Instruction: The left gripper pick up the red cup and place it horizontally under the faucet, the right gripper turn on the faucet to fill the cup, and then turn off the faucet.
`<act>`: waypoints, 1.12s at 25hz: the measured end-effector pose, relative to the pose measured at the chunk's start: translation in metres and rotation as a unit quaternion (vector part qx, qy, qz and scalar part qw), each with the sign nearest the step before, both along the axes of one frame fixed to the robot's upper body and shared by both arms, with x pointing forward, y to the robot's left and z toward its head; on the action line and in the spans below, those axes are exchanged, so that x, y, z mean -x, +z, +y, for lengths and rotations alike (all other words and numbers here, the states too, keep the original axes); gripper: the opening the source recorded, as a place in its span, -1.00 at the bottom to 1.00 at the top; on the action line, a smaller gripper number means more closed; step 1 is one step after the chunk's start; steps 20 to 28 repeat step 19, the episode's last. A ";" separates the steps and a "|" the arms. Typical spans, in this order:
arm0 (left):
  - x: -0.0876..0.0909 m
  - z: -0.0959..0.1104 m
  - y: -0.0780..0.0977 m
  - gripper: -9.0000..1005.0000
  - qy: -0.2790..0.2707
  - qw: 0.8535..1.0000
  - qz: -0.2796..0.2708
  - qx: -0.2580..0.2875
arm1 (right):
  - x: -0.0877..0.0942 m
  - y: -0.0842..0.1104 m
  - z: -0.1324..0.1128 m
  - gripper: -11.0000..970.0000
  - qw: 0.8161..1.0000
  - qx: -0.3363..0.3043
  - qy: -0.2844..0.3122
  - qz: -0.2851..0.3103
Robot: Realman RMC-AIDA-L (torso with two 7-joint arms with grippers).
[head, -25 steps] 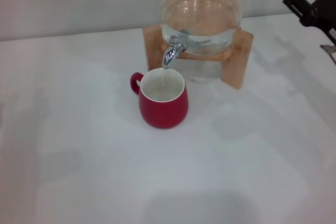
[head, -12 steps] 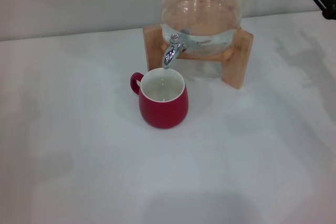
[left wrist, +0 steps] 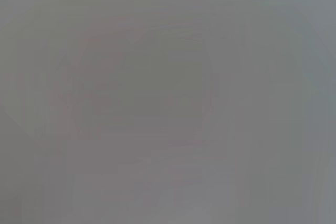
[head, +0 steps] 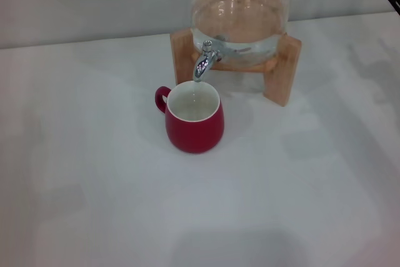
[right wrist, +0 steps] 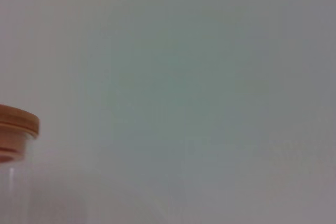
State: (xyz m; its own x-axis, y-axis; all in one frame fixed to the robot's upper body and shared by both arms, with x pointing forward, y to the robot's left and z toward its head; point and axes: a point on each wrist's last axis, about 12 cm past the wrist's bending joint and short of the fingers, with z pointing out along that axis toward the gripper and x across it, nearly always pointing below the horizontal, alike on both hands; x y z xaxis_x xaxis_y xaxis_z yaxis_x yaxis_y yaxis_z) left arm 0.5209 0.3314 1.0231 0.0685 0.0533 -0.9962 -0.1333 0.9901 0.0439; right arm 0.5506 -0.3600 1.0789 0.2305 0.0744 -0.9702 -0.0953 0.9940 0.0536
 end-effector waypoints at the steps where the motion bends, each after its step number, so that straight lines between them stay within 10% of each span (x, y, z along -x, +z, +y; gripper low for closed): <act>1: 0.000 0.001 0.000 0.25 0.003 1.000 0.000 0.001 | 0.001 -0.001 -0.001 0.60 1.000 -0.001 -0.003 0.002; 28: 0.004 0.004 -0.002 0.25 0.009 1.000 0.003 -0.001 | 0.008 -0.011 -0.006 0.60 1.000 -0.014 -0.016 0.017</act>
